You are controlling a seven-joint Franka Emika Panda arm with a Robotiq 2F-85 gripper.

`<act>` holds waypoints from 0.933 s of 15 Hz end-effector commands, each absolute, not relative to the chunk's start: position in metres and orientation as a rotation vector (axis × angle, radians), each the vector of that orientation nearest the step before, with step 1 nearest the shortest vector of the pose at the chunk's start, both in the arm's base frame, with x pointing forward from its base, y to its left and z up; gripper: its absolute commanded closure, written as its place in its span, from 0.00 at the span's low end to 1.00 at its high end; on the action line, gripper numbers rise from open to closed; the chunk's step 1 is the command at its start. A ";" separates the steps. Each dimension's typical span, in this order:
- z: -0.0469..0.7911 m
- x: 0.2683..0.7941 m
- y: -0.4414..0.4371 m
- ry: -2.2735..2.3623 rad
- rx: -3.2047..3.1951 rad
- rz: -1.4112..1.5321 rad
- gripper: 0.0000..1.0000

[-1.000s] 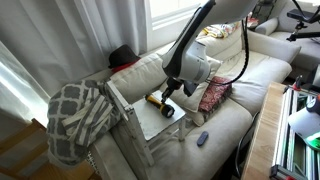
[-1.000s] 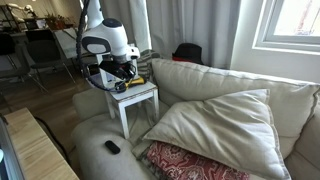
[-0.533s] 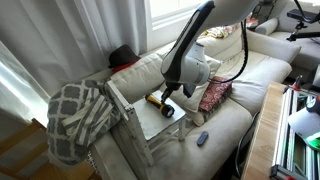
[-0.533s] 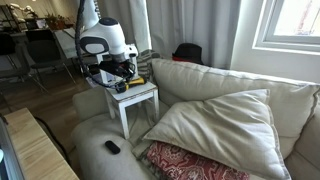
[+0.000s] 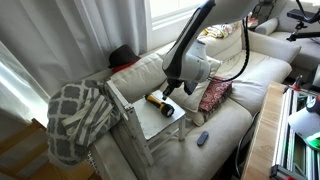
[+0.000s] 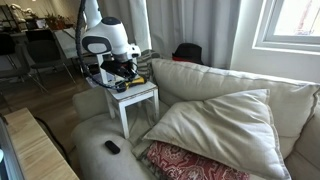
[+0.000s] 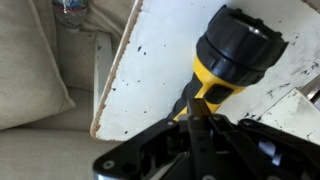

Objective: Turn off the flashlight

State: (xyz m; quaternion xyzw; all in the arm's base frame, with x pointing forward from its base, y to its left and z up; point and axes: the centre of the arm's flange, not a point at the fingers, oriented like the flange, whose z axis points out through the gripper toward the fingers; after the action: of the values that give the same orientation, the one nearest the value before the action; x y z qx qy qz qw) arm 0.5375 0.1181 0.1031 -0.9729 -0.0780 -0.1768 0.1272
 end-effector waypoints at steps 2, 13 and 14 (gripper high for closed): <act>0.117 0.530 0.110 -0.178 -2.807 -0.518 0.74; 0.219 0.477 0.100 -0.281 -2.743 -0.265 0.01; 0.231 0.469 0.102 -0.291 -2.727 -0.232 0.00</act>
State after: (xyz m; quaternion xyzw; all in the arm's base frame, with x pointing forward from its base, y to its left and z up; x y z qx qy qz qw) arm 0.4988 0.1033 0.1787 -0.9713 -0.0929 -0.1169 0.1852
